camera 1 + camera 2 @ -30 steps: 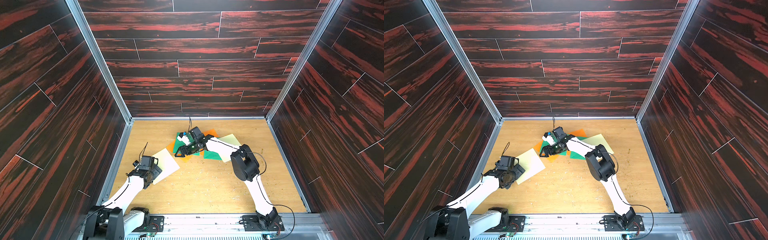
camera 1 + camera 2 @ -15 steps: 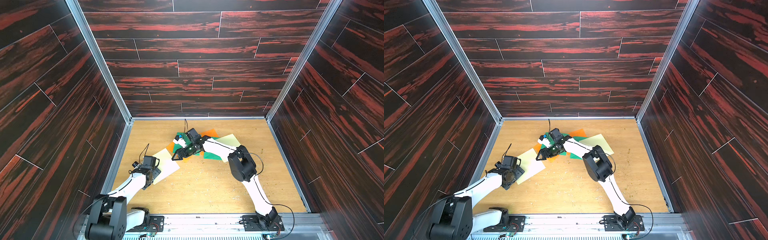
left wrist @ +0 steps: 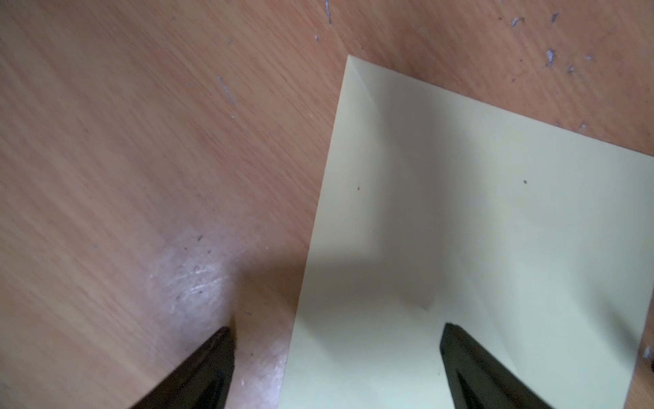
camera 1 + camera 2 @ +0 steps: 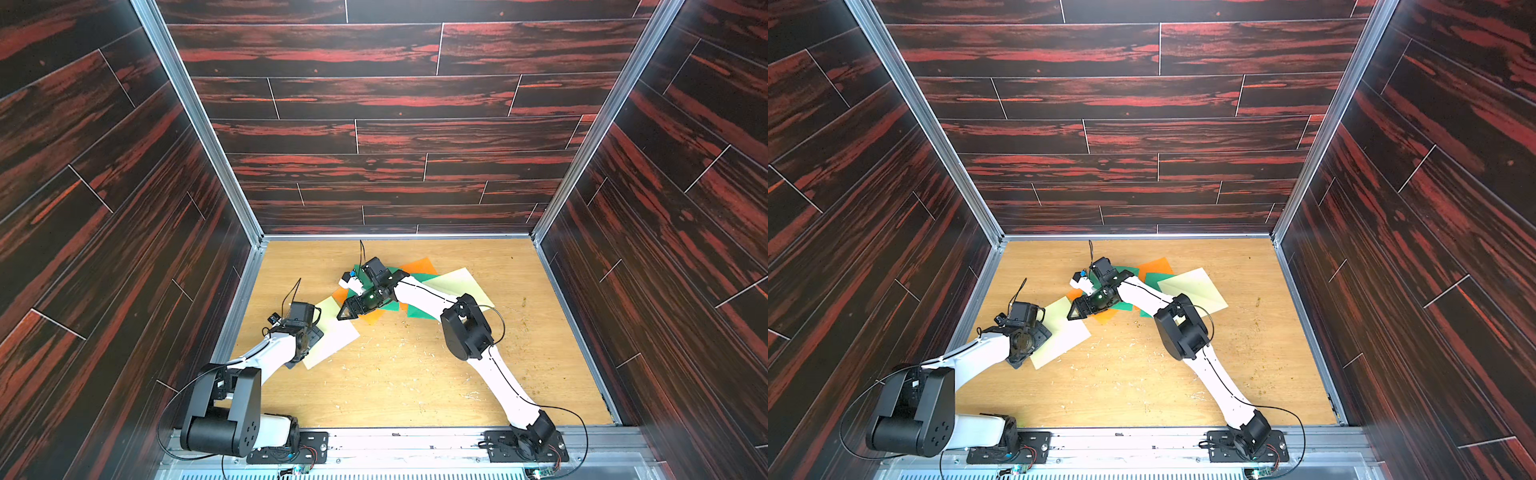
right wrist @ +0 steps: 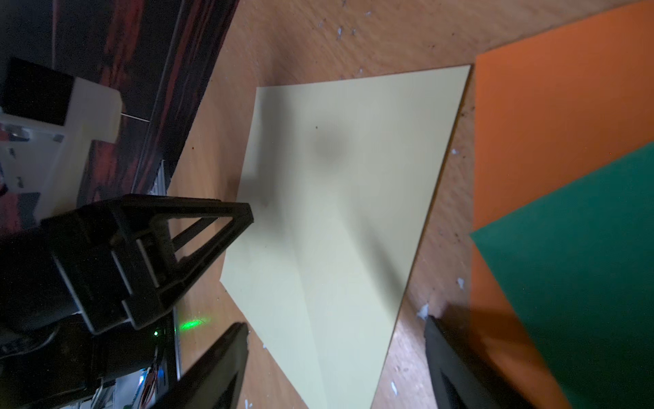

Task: Sort the scattered colored papers by color
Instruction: Adjust the colored paper at the center of the board.

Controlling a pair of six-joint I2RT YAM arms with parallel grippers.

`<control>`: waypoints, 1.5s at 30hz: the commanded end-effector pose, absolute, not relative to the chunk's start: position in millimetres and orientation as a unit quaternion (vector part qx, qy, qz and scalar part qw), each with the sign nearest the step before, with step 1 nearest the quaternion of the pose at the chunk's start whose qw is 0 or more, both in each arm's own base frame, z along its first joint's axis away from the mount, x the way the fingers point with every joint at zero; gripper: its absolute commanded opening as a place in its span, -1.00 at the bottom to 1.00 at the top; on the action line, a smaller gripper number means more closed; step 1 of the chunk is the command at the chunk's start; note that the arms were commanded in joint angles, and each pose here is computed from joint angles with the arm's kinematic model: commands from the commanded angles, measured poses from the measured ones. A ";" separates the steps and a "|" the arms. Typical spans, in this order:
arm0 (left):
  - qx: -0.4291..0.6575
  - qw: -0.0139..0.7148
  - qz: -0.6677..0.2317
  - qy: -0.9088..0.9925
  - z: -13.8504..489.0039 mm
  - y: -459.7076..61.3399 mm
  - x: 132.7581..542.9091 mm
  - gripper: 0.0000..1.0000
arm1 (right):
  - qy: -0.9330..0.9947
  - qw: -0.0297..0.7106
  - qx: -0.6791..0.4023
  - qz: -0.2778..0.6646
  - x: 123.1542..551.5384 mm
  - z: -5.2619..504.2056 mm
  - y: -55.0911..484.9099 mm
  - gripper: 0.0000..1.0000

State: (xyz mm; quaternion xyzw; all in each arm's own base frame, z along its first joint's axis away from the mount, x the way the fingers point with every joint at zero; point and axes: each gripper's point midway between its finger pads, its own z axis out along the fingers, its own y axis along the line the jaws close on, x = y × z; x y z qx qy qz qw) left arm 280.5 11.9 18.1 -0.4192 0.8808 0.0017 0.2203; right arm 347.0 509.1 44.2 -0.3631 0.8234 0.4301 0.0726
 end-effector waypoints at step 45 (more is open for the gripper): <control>-0.398 0.167 -0.016 0.902 10.9 -3.3 278.0 0.83 | 0.862 0.154 -0.351 0.331 359.4 63.5 473.5 0.73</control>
